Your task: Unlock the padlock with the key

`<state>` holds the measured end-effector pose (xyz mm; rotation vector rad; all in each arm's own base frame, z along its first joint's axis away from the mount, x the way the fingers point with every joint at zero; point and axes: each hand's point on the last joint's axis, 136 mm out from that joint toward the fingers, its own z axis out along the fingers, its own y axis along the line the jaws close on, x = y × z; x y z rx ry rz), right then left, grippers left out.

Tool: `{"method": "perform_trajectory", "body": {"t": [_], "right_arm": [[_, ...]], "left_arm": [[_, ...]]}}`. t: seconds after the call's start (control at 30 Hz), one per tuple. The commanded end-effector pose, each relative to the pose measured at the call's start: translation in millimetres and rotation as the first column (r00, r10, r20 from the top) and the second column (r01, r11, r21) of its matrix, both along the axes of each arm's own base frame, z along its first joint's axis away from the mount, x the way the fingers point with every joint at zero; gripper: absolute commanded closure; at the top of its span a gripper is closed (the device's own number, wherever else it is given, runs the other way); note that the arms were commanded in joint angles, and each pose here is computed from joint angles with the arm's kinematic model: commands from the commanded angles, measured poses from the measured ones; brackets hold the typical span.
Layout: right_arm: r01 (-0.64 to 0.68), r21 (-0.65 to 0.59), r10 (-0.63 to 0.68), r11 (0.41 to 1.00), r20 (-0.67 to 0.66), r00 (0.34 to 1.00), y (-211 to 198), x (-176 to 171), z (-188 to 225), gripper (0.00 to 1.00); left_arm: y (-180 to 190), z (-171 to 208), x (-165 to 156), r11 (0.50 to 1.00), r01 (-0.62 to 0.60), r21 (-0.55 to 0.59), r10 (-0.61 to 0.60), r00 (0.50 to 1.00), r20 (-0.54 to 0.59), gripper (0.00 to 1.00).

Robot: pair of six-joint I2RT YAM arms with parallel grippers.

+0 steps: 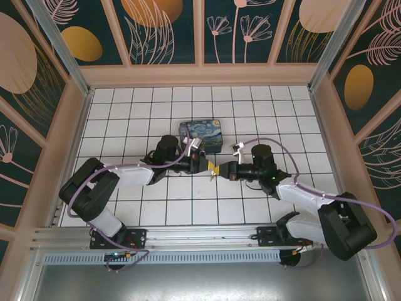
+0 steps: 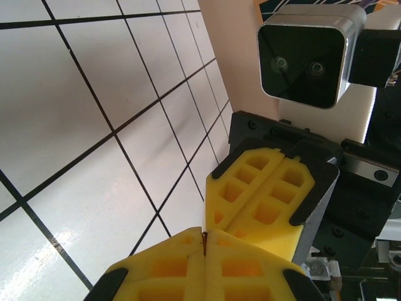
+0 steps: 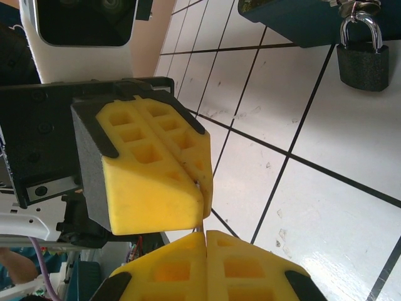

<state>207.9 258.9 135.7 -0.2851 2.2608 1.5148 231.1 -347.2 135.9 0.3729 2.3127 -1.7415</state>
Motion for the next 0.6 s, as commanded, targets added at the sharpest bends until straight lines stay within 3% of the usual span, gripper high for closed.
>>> {"method": "perform_trajectory", "body": {"t": [0.0,0.23,0.43,0.57], "right_arm": [[0.015,0.029,-0.016,0.999,0.034,0.999,1.7,2.3,7.3,0.83],[0.121,0.063,-0.127,0.991,0.087,0.988,-6.9,17.6,25.5,0.61],[0.260,0.130,-0.267,0.957,0.044,0.963,-13.0,36.4,37.9,0.56],[0.248,0.214,-0.263,0.945,0.047,0.964,-7.0,33.5,55.0,0.56]], "left_arm": [[1.0,5.4,3.4,0.999,-0.038,-0.028,0.038,0.999,0.013,1.00],[8.4,24.5,18.0,0.986,-0.150,-0.070,0.152,0.988,0.033,1.00],[19.2,38.3,31.1,0.953,-0.282,-0.112,0.284,0.959,0.000,1.00],[27.1,51.0,37.1,0.927,-0.344,-0.152,0.350,0.937,0.014,1.00]]}}
